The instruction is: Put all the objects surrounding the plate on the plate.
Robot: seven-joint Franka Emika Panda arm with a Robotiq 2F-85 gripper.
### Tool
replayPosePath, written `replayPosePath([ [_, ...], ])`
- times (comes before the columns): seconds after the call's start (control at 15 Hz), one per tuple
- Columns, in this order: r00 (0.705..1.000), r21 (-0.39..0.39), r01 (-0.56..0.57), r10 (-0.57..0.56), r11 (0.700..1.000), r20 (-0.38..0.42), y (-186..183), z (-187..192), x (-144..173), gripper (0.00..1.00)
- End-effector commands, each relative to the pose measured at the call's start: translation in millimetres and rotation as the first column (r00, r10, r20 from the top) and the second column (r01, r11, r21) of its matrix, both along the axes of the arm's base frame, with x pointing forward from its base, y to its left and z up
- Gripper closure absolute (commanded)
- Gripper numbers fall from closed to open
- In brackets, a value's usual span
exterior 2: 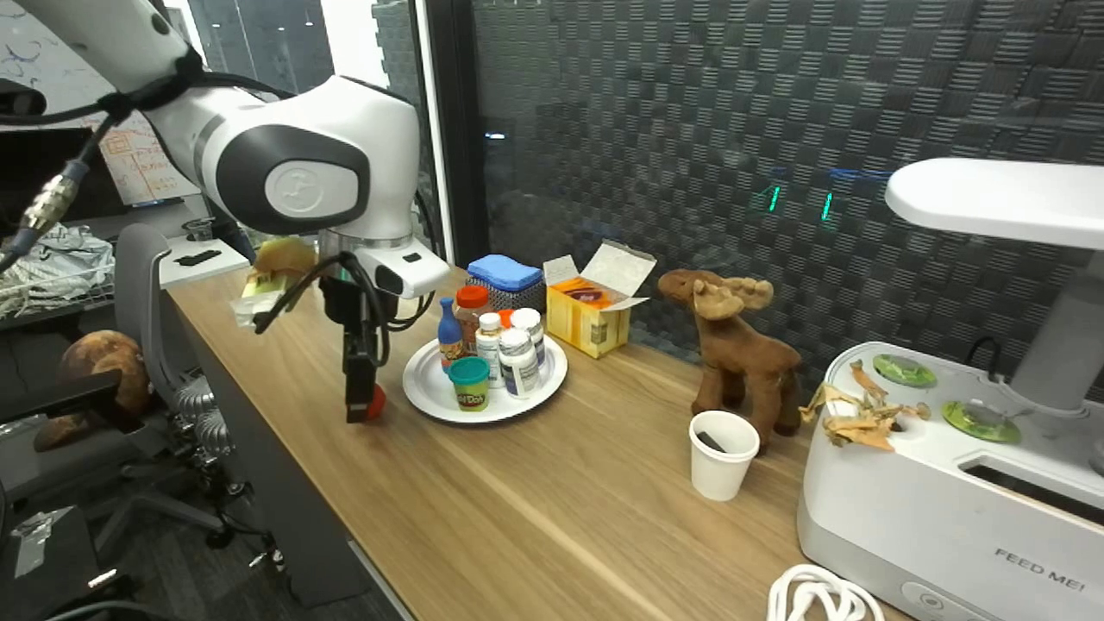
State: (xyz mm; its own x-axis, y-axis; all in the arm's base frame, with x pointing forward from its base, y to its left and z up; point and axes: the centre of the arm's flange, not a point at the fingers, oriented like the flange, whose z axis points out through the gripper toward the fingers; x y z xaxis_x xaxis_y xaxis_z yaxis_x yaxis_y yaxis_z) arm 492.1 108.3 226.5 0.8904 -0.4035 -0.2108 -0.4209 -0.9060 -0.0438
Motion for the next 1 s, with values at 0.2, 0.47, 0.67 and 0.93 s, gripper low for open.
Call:
replayPosePath([
  [0.2, 1.000, 0.035, -0.012, 0.012, 0.999, -0.006, 2.3, -4.5, 3.9, 0.26],
  [0.47, 0.999, 0.022, -0.012, 0.011, 1.000, 0.031, 3.8, 9.6, -3.3, 0.58],
  [0.67, 0.997, 0.013, -0.006, 0.005, 1.000, 0.072, 3.6, 25.8, -7.5, 0.75],
  [0.93, 0.989, 0.001, -0.001, 0.001, 1.000, 0.145, 2.3, 41.5, -3.1, 0.75],
])
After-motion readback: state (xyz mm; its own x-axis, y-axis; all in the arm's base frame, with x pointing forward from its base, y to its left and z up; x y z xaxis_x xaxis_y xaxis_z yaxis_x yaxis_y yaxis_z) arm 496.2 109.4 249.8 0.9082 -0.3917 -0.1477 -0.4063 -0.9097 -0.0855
